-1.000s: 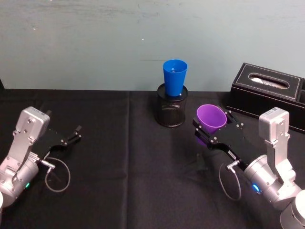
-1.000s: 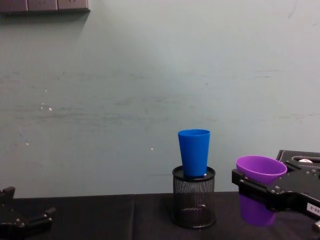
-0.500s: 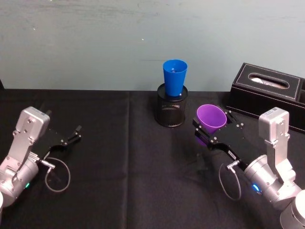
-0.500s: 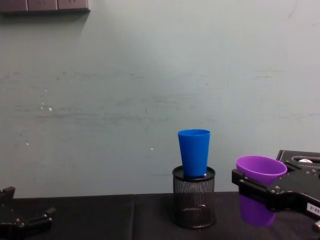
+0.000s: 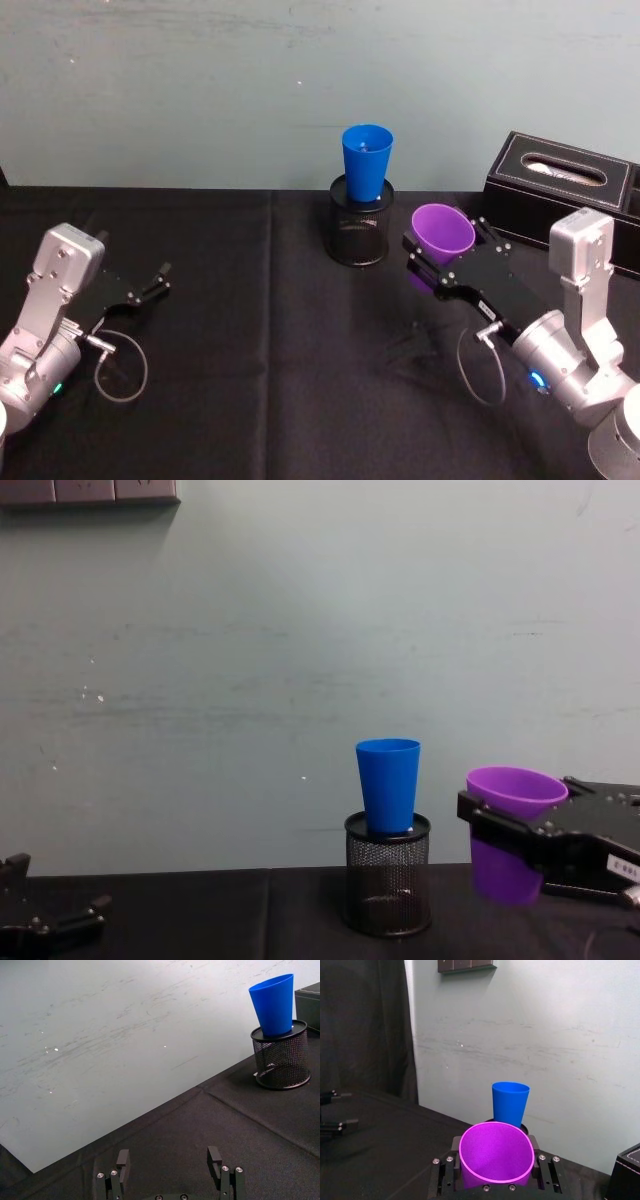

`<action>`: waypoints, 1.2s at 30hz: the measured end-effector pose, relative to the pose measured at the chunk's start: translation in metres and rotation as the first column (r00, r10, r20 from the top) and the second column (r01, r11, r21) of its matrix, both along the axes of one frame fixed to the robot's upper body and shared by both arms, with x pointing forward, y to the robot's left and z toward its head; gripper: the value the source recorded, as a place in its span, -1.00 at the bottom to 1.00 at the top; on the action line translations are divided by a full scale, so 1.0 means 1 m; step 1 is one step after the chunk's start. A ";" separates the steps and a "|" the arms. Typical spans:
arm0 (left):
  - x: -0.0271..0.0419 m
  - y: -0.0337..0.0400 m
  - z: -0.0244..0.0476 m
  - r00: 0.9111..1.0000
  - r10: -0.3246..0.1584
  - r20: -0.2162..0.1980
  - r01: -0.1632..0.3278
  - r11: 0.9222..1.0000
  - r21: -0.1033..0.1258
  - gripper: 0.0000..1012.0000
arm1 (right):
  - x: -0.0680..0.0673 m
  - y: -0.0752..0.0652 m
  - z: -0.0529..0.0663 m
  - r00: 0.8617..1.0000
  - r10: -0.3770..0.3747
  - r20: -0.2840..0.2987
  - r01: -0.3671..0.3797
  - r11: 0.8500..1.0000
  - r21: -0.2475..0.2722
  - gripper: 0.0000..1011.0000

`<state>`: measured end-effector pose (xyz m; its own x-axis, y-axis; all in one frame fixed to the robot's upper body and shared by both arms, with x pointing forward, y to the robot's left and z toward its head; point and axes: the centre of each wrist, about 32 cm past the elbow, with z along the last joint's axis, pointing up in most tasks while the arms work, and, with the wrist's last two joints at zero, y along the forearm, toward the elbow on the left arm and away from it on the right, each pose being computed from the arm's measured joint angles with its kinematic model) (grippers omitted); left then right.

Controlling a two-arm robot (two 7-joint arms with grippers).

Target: Pick up one cup with a gripper and tap it against the other cup.

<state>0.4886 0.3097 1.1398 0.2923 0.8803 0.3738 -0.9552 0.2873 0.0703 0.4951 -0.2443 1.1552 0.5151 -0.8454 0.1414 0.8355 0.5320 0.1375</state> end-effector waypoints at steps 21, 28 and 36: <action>0.0000 0.0000 0.0000 1.000 0.000 0.000 0.000 1.000 0.000 1.00 | 0.042 0.016 0.022 1.000 -0.007 -0.026 0.008 1.000 0.026 0.50; 0.0000 0.0000 0.0000 1.000 0.000 0.000 0.000 1.000 0.000 1.00 | 0.058 0.023 0.025 0.999 0.009 -0.031 -0.008 1.000 0.021 0.50; 0.0000 0.0000 0.0000 1.000 0.000 0.000 0.000 1.000 0.000 1.00 | 0.077 0.028 0.024 0.999 0.026 -0.031 -0.026 1.000 0.002 0.50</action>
<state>0.4886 0.3097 1.1398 0.2923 0.8803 0.3737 -0.9553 0.2873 0.0703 0.5718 -0.2163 1.1796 0.5408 -0.8320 0.1234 0.8254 0.5532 0.1123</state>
